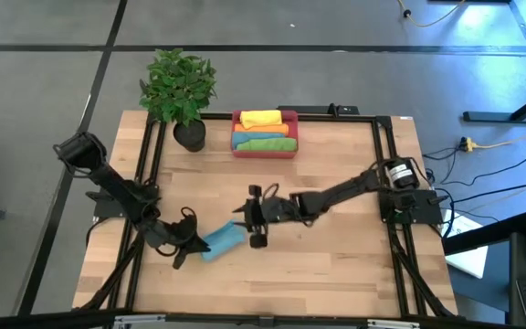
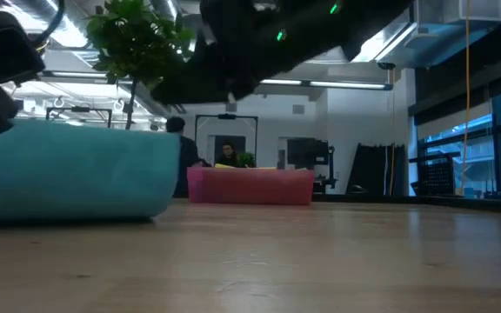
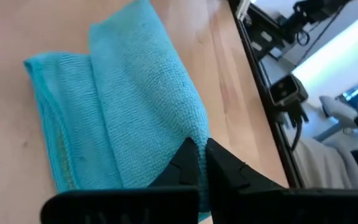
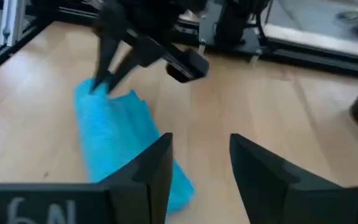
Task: Roll microfiber towels into tight, uniform cylinder then place into a basket
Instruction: Roll the blue towel
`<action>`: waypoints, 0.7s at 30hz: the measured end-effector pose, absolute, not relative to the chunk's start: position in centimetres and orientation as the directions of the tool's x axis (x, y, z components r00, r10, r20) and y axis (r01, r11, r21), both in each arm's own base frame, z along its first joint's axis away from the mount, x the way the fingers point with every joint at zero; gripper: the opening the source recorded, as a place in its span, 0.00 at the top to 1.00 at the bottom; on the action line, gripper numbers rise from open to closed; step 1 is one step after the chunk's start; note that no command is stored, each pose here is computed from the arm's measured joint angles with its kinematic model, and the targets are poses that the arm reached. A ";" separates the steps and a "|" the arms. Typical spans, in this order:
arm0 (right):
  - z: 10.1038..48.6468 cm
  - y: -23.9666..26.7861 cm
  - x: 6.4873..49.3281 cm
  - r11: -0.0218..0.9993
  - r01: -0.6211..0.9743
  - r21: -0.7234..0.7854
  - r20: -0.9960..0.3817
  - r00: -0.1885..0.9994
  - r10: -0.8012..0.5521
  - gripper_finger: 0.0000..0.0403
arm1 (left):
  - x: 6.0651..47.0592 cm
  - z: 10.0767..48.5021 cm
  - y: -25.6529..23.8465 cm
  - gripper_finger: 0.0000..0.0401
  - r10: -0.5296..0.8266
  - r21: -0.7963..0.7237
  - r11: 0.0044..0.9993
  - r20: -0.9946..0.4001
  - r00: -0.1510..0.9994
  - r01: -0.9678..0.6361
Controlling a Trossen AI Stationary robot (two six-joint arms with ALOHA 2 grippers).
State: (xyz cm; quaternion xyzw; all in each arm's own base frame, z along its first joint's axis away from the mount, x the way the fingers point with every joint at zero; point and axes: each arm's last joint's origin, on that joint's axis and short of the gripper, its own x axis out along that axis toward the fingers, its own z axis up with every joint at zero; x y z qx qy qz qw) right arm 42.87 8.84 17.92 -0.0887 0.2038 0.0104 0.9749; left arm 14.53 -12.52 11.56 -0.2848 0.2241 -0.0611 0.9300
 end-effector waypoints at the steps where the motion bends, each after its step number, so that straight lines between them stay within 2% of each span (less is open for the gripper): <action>1: 17.7 8.2 43.1 0.985 -0.077 -0.152 -0.406 0.914 0.009 0.61 | 14.4 11.5 -12.6 1.00 -0.246 -0.552 0.834 -0.387 0.889 -0.010; 5: 16.7 6.1 43.6 0.982 -0.168 -0.082 -0.434 0.893 0.117 0.72 | 14.0 11.3 -12.9 1.00 -0.255 -0.534 0.846 -0.409 0.876 -0.003; 11: 15.1 5.2 44.7 0.953 -0.296 -0.068 -0.457 0.858 0.234 0.96 | 13.6 10.7 -12.8 1.00 -0.244 -0.509 0.860 -0.465 0.851 -0.031; 21: 12.5 5.6 50.4 0.928 -0.370 -0.046 -0.654 0.714 0.251 0.99 | 13.6 10.7 -12.9 1.00 -0.270 -0.519 0.855 -0.469 0.841 -0.015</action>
